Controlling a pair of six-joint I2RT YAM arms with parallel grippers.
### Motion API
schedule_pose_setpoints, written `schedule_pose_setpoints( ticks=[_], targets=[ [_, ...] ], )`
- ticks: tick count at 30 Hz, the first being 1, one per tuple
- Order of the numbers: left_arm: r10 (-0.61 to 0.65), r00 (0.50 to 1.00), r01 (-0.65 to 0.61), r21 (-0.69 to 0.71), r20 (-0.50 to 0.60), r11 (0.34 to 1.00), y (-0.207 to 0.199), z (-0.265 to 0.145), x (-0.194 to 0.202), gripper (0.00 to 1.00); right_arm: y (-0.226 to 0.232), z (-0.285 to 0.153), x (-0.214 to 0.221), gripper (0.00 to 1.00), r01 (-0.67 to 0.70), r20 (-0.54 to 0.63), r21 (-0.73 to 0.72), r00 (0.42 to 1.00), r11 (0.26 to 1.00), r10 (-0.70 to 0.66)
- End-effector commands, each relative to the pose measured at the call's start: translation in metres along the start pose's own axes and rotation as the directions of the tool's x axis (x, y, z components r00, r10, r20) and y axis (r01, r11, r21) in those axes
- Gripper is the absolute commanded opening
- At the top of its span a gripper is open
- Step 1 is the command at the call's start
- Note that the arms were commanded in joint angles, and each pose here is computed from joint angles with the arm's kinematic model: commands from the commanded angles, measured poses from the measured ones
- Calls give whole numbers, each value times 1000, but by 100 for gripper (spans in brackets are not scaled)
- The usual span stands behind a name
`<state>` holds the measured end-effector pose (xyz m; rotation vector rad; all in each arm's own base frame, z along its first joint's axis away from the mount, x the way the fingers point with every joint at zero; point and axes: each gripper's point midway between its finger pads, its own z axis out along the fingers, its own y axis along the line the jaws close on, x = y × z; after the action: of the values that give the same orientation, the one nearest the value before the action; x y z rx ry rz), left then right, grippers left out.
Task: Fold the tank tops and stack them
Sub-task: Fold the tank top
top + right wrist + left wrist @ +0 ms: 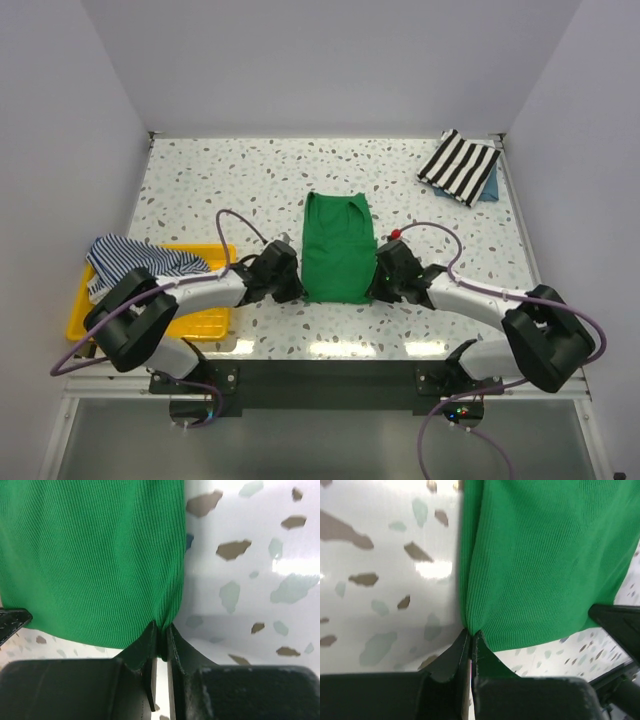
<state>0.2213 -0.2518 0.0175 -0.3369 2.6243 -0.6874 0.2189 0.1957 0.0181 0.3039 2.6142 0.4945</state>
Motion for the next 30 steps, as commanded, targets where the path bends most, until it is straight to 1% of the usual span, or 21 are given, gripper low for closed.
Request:
schedule_pose_setpoints(
  ticks=[1, 5, 6, 7, 8, 9, 11, 12, 14, 15, 17, 18, 21, 22, 23, 24, 25, 26, 28, 29, 30],
  targets=[
    [91, 994, -97, -122, -53, 988, 34, -17, 23, 0, -6, -13, 16, 6, 53, -41, 23, 998, 998, -53],
    [156, 984, -168, -143, -86, 975, 42, -39, 41, 0, 1, -28, 36, 6, 99, -71, 2, 993, 995, -99],
    [163, 984, -170, -119, -69, 978, 36, -48, 40, 0, 2, -33, 48, 6, 124, -95, -3, 988, 992, -123],
    [170, 982, -181, -134, -85, 974, 41, -56, 45, 0, 8, -41, 49, 5, 113, -86, -28, 990, 993, -115],
    [178, 980, -188, -118, -91, 975, 37, -62, 48, 0, 11, -46, 51, 5, 116, -86, -42, 989, 992, -119],
    [175, 982, -180, -80, -70, 980, 28, -73, 45, 0, 14, -54, 59, 5, 138, -99, -51, 985, 989, -143],
    [170, 983, -175, -75, -68, 982, 26, -85, 45, 0, 22, -67, 54, 5, 131, -67, -73, 988, 989, -136],
    [159, 986, -161, -38, -44, 986, 16, -93, 41, 0, 27, -75, 50, 5, 133, -57, -78, 989, 988, -138],
    [154, 988, -154, -25, -22, 988, 9, -101, 35, 0, 33, -84, 40, 6, 131, -25, -85, 991, 988, -134],
    [140, 990, -140, -5, -4, 990, -3, -106, 28, 0, 44, -91, 31, 6, 131, 0, -104, 991, 986, -132],
    [139, 990, -139, -4, 29, 990, -13, -111, 18, 0, 53, -96, 21, 6, 140, 23, -111, 990, 984, -139],
    [136, 989, -137, 14, 56, 990, -26, -115, 8, 0, 64, -100, 12, 6, 142, 40, -111, 990, 984, -138],
    [132, 984, -137, 37, 118, 990, -49, -119, -22, 0, 80, -101, -13, 6, 161, 86, -92, 985, 983, -153],
    [124, 983, -132, 49, 134, 990, -54, -118, -33, 0, 83, -99, -18, 6, 175, 82, -93, 982, 980, -168],
    [90, 987, -97, 48, 135, 994, -53, -112, -49, 0, 96, -99, -30, 5, 171, 101, -126, 982, 977, -158],
    [97, 982, -110, 73, 160, 991, -61, -114, -65, 0, 93, -87, -39, 5, 147, 74, -111, 987, 983, -140],
    [83, 978, -102, 92, 190, 991, -68, -114, -81, 0, 95, -82, -47, 4, 154, 75, -115, 986, 981, -146],
    [57, 977, -74, 77, 203, 994, -64, -106, -100, 0, 101, -81, -73, 4, 126, 110, -134, 988, 983, -111],
    [44, 961, -81, 123, 275, 989, -84, -109, -136, 0, 102, -63, -90, 4, 129, 92, -123, 989, 984, -119],
    [16, 959, -54, 129, 283, 990, -87, -102, -158, 0, 108, -62, -120, 4, 106, 134, -135, 987, 985, -88],
    [2, 954, -51, 153, 301, 987, -94, -99, -173, 0, 110, -58, -133, 4, 115, 139, -135, 986, 984, -96]
  ],
)
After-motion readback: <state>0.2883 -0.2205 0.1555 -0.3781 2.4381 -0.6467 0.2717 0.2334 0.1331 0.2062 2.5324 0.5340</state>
